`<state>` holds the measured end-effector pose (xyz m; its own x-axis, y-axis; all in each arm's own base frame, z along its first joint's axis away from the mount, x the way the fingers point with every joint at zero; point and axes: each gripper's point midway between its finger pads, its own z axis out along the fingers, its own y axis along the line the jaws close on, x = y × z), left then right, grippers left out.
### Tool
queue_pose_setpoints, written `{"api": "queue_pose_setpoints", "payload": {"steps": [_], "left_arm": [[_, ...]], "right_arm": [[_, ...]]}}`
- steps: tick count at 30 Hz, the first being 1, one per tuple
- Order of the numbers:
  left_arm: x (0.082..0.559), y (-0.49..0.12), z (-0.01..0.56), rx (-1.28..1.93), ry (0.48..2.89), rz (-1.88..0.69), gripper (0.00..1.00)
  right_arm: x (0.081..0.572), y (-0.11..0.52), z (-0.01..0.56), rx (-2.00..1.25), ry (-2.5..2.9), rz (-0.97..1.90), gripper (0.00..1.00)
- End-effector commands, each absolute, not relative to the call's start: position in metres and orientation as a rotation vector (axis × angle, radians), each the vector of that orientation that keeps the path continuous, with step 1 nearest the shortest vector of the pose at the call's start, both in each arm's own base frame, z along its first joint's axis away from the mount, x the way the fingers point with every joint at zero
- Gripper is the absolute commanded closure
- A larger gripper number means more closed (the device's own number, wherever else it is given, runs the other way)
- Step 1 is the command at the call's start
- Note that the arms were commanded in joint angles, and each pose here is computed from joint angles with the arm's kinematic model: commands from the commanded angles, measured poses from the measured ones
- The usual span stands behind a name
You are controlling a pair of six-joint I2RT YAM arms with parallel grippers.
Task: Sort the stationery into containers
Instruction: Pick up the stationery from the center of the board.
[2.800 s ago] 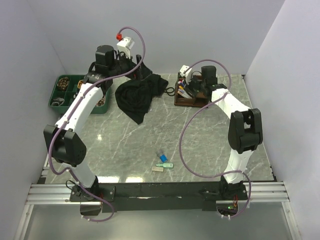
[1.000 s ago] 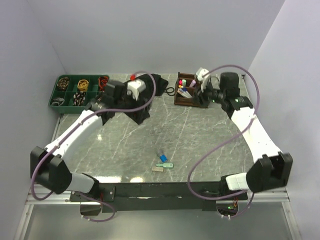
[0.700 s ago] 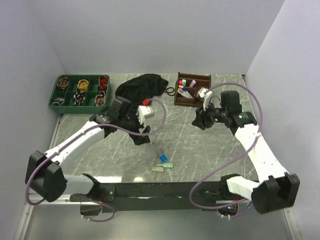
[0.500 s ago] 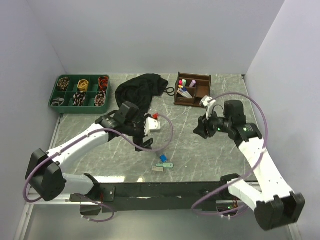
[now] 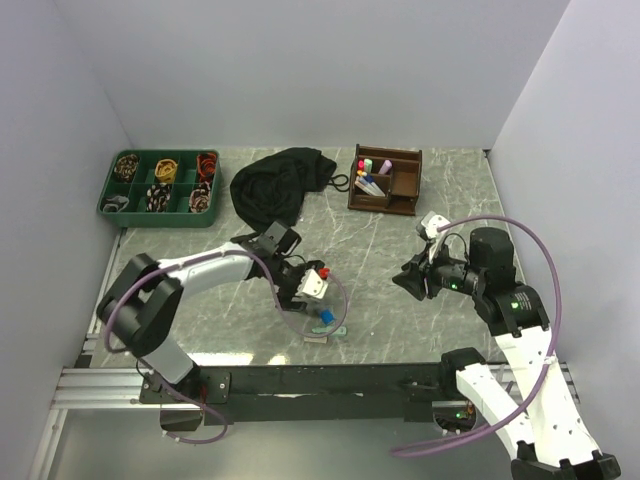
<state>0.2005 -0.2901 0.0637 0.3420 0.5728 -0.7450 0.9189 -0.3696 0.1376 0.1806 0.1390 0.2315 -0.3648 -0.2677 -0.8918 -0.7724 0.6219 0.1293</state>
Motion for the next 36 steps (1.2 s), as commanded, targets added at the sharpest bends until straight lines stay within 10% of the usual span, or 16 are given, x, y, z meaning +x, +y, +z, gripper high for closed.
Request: {"api": "queue_pose_setpoints", "payload": {"steps": [1,29,36], "left_arm": [[0.219,-0.320,0.081,2.069,1.065,-0.832,0.25],[0.194,-0.324,0.046,2.181,1.138,-1.073,0.45],[0.192,-0.323,0.039,2.180,1.214,-1.083,0.63]], "right_arm": [[0.175,0.141,0.229,-0.826,1.928,0.715,0.52],[0.203,0.144,0.225,-0.810,1.946,0.696,0.52],[0.208,0.144,0.226,-0.807,1.946,0.688,0.52]]}}
